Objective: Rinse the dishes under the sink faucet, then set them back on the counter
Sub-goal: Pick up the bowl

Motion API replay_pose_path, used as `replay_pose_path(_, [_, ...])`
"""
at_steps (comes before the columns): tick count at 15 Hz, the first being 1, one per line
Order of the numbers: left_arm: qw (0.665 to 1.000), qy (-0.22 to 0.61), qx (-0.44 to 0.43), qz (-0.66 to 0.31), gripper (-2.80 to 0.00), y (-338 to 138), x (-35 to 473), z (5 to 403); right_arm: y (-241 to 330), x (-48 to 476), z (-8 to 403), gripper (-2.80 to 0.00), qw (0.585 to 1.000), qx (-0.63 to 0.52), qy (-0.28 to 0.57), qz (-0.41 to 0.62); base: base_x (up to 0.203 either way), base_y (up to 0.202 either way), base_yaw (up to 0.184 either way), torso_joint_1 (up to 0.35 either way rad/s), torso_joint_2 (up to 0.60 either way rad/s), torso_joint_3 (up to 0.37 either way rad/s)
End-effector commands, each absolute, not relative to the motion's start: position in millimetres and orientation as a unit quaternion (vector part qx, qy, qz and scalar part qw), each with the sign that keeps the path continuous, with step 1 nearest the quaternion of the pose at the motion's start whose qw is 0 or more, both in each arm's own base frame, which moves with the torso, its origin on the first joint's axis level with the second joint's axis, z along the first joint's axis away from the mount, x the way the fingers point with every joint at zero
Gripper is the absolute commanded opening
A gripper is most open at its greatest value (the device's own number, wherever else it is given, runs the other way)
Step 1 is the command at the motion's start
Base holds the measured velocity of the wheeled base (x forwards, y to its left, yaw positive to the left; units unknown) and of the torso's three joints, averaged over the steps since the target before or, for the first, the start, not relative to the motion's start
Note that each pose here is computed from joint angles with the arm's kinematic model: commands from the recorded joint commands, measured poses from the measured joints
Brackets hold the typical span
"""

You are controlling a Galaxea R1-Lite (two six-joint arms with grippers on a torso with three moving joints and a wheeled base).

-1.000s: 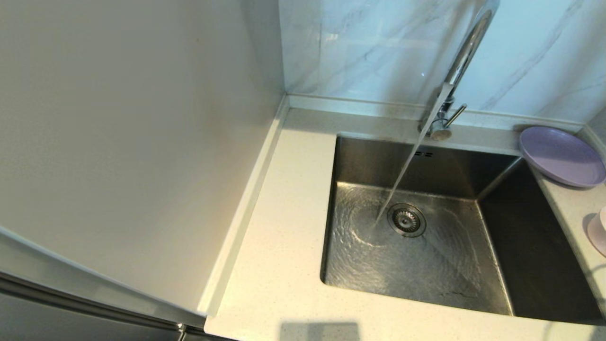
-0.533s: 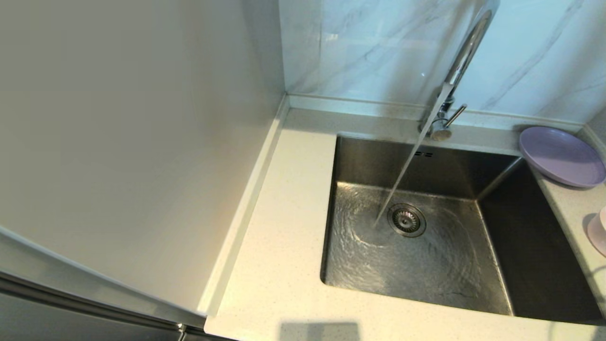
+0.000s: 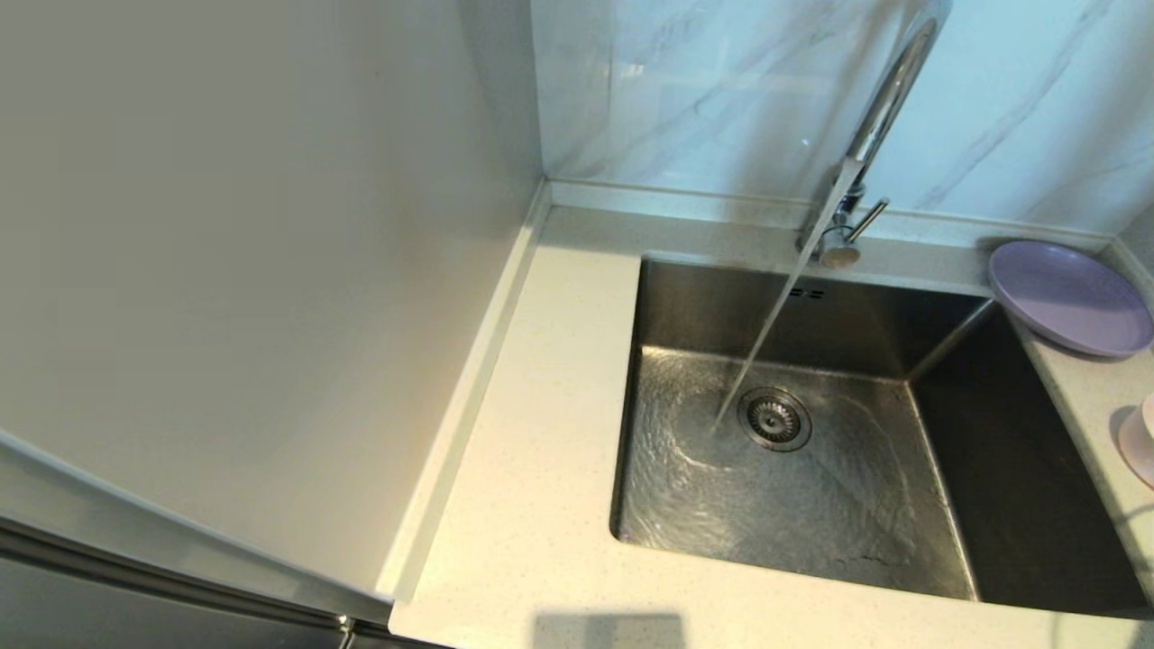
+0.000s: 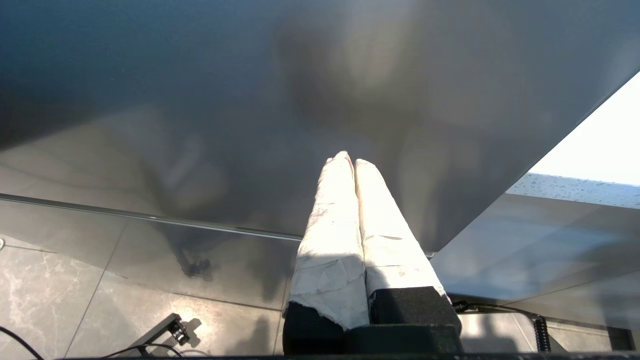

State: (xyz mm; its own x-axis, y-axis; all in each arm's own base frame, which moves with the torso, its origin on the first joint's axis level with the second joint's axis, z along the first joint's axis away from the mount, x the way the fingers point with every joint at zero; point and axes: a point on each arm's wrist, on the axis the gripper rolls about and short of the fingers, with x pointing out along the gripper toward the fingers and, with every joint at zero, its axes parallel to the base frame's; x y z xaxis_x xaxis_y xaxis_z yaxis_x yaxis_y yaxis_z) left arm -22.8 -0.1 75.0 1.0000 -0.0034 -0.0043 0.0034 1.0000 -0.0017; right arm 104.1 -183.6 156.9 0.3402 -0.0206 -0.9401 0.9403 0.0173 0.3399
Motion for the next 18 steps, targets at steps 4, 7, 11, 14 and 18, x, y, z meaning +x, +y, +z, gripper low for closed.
replay_pose_path(4, [1.000,0.002,-0.001,-0.002,-2.80,0,-23,75,-185,104,141,0.00,0.587,0.570,0.402,-0.412,0.000,0.000,0.000,0.000,0.00,0.000])
replay_pose_path(7, [1.000,0.002,-0.001,-0.002,-2.80,0,-23,75,-183,103,137,0.00,0.586,0.570,0.403,-0.412,0.000,0.000,0.000,0.000,0.00,0.000])
replay_pose_path(11, [1.000,0.002,-0.001,-0.002,-2.80,0,-23,75,-183,103,134,-2.80,0.581,0.572,0.408,-0.412,0.000,0.000,0.000,0.000,0.00,0.000])
replay_pose_path(14, [1.000,0.002,-0.001,-0.002,-2.80,0,-23,75,-184,103,133,-2.80,0.579,0.572,0.409,-0.412,0.000,0.000,0.000,0.000,0.00,0.000])
replay_pose_path(18, [1.000,0.002,-0.001,-0.002,-2.80,0,-23,75,-183,102,133,-2.80,0.578,0.573,0.409,-0.413,0.000,0.000,0.000,0.000,0.00,0.000])
